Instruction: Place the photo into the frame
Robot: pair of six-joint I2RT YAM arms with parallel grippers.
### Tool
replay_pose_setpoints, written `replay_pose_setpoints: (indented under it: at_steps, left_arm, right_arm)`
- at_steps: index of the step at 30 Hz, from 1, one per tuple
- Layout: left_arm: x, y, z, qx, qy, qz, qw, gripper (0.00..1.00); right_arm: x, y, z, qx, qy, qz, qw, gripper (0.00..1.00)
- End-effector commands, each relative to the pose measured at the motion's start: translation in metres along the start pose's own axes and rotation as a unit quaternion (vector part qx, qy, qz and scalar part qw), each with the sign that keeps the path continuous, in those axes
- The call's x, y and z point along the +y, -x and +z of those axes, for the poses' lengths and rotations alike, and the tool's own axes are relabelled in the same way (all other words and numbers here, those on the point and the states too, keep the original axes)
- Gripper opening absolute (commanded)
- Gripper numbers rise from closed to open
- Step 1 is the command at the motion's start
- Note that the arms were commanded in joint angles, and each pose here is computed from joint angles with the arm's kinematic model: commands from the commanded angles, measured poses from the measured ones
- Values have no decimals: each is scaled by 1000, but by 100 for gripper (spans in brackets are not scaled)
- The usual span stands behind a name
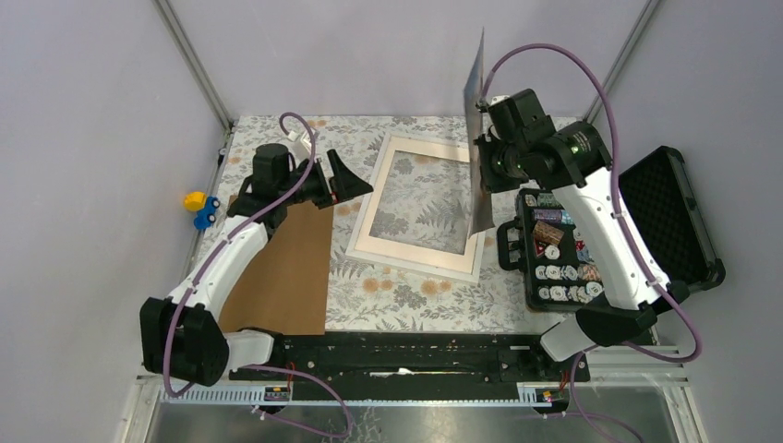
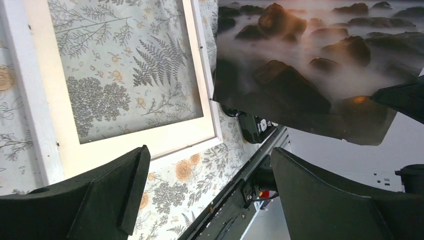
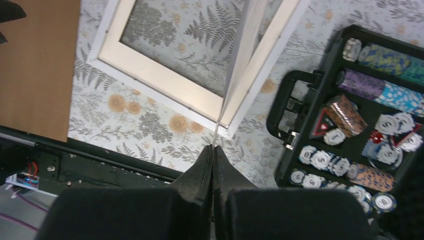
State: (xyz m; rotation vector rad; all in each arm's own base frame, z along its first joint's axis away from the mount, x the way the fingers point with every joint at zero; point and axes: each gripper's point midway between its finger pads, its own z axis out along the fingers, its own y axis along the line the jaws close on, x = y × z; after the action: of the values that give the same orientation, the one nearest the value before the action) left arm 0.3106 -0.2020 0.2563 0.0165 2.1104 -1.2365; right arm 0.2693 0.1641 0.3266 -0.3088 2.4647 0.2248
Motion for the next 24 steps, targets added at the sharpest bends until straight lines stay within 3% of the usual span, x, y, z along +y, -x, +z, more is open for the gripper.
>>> replay_pose_setpoints:
  at_steps: [1,7,10,15,20,24]
  left_arm:
    - [-16,5,8,1,-53,5,999,98]
    - [10,7,22,8,-9,-47,999,99]
    - [51,16,19,-11,45,-124,991,98]
    - [104,29,1,-56,21,-225,972,98]
    - [130,19,17,-11,20,-257,966,98]
    - [133,22,28,-12,2,-272,962,98]
  right_arm:
    - [-15,-11,9,47,-54,-17,997,0]
    - [9,-8,53,88,-116,-49,988,0]
    - [31,-9,86,102,-137,-67,983,0]
    - [81,-4,132,115,-95,-73,986,8]
    - [110,-14,169,133,-60,-71,987,8]
    - [131,-20,182,133,-15,-62,989,12]
